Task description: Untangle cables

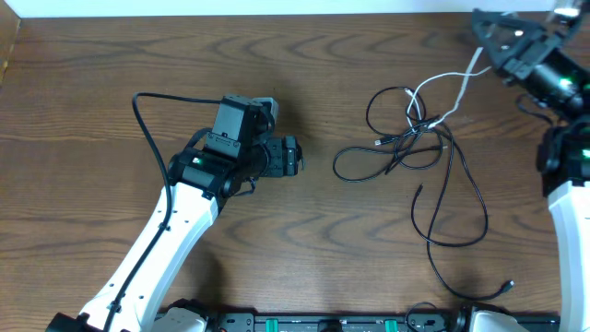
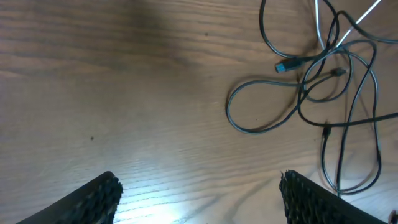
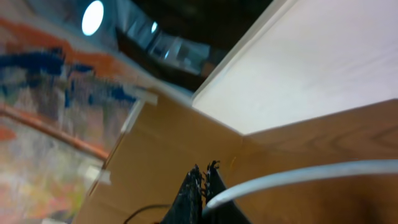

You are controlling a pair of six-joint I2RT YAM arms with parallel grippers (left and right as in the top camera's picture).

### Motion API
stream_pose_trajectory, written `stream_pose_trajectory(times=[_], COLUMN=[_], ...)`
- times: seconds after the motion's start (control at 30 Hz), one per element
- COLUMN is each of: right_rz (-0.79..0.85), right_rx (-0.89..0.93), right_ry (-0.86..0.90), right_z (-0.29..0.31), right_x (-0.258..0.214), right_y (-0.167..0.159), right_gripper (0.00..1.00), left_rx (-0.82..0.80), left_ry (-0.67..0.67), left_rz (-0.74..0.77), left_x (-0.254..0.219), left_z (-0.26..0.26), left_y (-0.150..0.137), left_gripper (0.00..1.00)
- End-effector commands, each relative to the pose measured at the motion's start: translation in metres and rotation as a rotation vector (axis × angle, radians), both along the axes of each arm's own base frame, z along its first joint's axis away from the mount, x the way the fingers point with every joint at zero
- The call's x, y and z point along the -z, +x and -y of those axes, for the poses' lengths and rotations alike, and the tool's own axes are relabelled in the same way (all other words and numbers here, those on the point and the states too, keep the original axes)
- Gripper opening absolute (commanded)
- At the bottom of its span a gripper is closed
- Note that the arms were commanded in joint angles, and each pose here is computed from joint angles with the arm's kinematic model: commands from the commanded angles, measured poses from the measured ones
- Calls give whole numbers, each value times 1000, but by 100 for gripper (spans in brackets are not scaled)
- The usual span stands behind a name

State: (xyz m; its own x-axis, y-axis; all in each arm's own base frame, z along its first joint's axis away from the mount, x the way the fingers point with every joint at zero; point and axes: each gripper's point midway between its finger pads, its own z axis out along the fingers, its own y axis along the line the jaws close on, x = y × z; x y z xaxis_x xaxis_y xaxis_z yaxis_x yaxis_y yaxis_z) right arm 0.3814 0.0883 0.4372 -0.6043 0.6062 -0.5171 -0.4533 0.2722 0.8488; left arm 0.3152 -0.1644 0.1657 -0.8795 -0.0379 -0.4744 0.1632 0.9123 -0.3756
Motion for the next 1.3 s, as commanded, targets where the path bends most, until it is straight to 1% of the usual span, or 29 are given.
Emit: stream_pose_trajectory(times=[0.0,0.13,0.4,0.53,0.77,1.03,1.27], right_rz=[53,53,49,42,42,46,45], right_rx=[-6,-2,1,6,11,12,11], right_ry=[-14,-9,-3,4,4,1,0], right_z=[-16,-21,-21,-20,-19,-19,-19], right_x=[-13,-13,-14,-14,-14,-14,-13], right_y=[-3,-2,-1,-1,0,0,0], right_gripper=[1,1,1,1,1,1,1], left_rx=[62,280,439,466,534,603,615], left_ry=[-15,-1,-33,-16,-25,-65,-81], left_rz=[17,97,233,235,228,312,339], left_x=[-4,-10,-17,-1,37,39,45], left_z=[10,35,88,105,144,183,195], left_y=[-1,-12,-19,-16,-9,-12,-9], left_gripper=[82,82,83,83,83,83,83])
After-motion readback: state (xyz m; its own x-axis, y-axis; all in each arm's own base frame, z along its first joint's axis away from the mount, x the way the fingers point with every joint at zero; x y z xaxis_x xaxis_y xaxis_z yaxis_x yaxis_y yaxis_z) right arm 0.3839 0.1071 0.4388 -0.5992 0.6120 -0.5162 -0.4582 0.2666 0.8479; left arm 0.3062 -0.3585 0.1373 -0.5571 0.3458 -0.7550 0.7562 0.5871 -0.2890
